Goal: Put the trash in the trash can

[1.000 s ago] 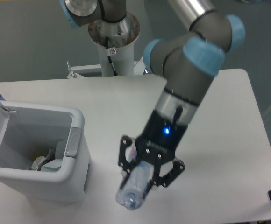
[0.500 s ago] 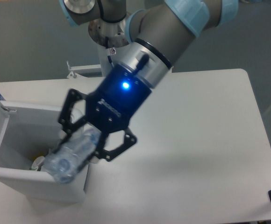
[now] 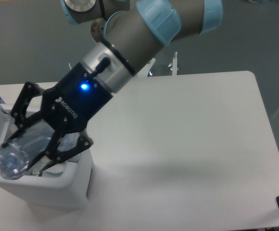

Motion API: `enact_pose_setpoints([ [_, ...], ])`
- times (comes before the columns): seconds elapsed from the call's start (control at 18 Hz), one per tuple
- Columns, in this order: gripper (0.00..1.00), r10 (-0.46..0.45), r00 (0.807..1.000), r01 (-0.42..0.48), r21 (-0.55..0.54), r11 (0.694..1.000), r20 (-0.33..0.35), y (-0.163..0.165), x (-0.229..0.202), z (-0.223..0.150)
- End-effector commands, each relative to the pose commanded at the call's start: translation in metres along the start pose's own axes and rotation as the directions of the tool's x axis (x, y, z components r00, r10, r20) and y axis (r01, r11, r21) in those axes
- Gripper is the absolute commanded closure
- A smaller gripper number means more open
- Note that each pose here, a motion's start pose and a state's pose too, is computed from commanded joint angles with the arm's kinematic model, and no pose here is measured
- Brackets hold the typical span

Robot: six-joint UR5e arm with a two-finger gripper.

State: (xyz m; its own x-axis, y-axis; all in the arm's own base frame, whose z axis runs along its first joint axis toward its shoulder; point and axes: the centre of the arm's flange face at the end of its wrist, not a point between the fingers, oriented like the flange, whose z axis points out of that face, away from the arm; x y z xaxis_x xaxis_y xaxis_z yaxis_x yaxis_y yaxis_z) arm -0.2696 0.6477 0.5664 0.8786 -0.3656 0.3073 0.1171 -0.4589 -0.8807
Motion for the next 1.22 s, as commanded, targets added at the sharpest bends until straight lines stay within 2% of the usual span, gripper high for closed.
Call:
enact_pose_setpoints([
  [0.06,0.12,0.007,1.000,-0.007,-0.008,1.000,-0.007,0.005,0.003,0.005],
  [0.22,0.00,0.027,1.000,-0.027,-0.013,1.000,-0.011,0.012,0.014,0.002],
  [0.5,0.00,0.026,1.000,-0.026,-0.012,1.000,0.003,0.015,0.011,-0.007],
  [0.67,0.00,0.013,0.998,-0.013,0.008,1.000,0.062,0.014,-0.012,-0.041],
  [0.78,0.00,0.000,0.992,0.000,-0.003,1.000,0.124,0.019,-0.025,-0.060],
  [0.83,0.00,-0.008,0.984,0.011,-0.016,1.000,0.178,0.023,-0.034,-0.073],
  [1.0,0.00,-0.052,0.940,0.077,-0.061,0.995,0.336,0.047,-0.069,-0.112],
  [1.11,0.00,-0.054,0.923,0.094,-0.088,0.992,0.380,0.057,-0.073,-0.118],
  [1.22,0.00,0.015,0.910,0.061,-0.170,0.984,0.414,0.079,-0.079,-0.116],
])
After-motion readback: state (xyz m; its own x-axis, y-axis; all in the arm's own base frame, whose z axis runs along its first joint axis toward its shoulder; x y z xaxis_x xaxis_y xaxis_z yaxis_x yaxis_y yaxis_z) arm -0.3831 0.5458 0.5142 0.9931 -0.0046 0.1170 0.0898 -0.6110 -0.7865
